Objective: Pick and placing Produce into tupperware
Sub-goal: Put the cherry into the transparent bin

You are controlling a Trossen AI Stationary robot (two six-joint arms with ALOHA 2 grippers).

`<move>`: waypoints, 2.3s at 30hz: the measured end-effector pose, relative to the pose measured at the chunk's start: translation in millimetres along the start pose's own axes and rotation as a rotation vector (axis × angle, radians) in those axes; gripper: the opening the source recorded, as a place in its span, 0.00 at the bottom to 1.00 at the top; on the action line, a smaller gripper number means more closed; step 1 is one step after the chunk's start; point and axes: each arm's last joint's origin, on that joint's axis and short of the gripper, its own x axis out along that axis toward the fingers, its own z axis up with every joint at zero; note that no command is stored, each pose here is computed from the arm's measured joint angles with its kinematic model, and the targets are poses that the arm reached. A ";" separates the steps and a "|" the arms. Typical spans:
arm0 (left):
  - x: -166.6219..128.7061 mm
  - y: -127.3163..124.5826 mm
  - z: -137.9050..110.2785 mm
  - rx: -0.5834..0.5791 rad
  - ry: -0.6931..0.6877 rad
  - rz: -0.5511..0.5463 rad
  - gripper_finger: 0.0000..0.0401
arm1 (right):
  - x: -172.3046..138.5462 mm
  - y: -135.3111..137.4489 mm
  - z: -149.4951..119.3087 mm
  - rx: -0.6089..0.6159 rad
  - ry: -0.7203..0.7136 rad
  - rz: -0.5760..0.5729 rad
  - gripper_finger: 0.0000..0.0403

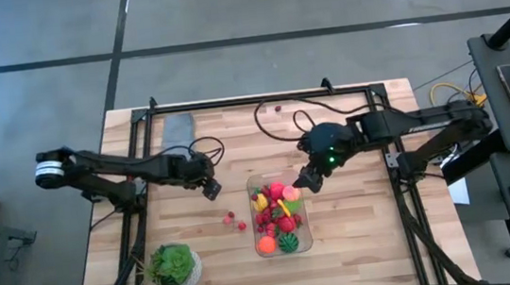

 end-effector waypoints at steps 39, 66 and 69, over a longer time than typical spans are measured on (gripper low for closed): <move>33.0 -7.2 8.4 0.018 0.098 0.060 0.17 | -5.0 1.1 -0.1 -0.004 -0.013 0.018 0.58; -48.1 -111.8 54.9 0.468 -0.235 -0.788 0.14 | -37.8 -5.1 -10.0 -0.010 -0.013 0.012 0.58; -47.9 -123.5 64.3 0.452 -0.222 -0.830 0.19 | -47.1 -5.0 -11.8 -0.010 -0.031 0.032 0.58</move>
